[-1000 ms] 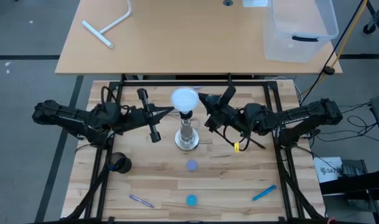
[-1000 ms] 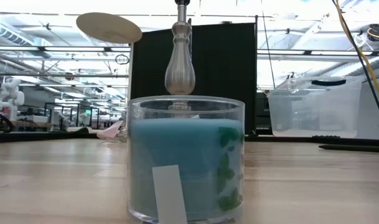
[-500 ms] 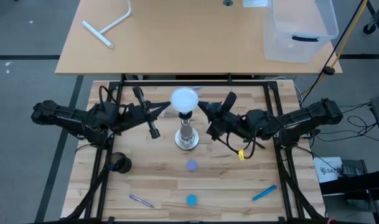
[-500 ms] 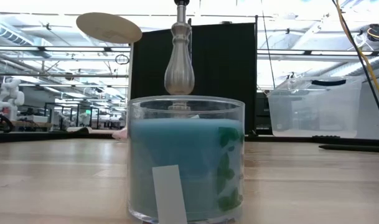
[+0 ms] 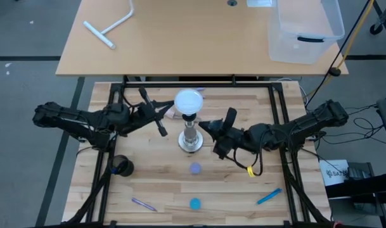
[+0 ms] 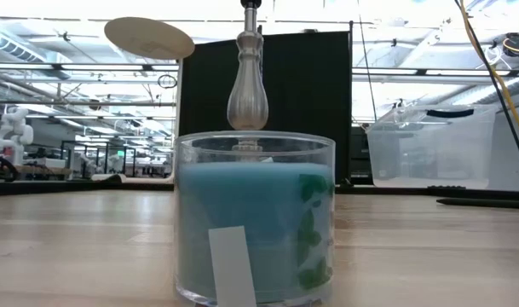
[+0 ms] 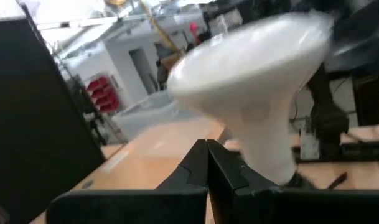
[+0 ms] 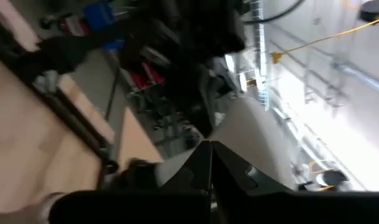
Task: Screw lightbulb
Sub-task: Insert the lightbulb into the silver lamp socket
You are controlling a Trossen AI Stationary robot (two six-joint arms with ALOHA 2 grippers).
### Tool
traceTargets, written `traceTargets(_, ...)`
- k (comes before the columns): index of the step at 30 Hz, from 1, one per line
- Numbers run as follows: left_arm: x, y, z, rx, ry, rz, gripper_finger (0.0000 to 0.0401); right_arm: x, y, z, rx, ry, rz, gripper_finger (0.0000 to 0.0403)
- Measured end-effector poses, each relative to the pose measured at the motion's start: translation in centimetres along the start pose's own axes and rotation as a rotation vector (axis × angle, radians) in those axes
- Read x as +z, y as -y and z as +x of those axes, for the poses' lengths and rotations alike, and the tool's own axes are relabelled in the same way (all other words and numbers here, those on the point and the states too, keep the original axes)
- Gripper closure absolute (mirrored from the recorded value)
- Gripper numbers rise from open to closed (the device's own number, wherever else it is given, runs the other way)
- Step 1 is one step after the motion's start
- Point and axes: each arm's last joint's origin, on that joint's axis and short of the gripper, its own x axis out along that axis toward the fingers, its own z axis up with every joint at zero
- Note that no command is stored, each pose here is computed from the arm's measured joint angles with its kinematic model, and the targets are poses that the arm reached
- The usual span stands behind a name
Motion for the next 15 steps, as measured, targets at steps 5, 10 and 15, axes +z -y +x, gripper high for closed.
traceTargets(5, 0.1, 0.0, -0.6, -0.042, -0.006, -0.034, 0.0401, 0.3, -1.0, -0.6, 0.072, -0.031, 0.06, 0.0403)
traceTargets(10, 1.0, 0.9, -1.1, -0.163, 0.092, -0.047, 0.0401, -0.7, -0.4, 0.0, -0.009, -0.15, 0.074, 0.0403)
traceTargets(15, 2.0, 1.3, -1.6, -0.298, 0.235, -0.058, 0.0401, -1.5, 1.0, 0.8, -0.098, -0.174, 0.014, 0.0403)
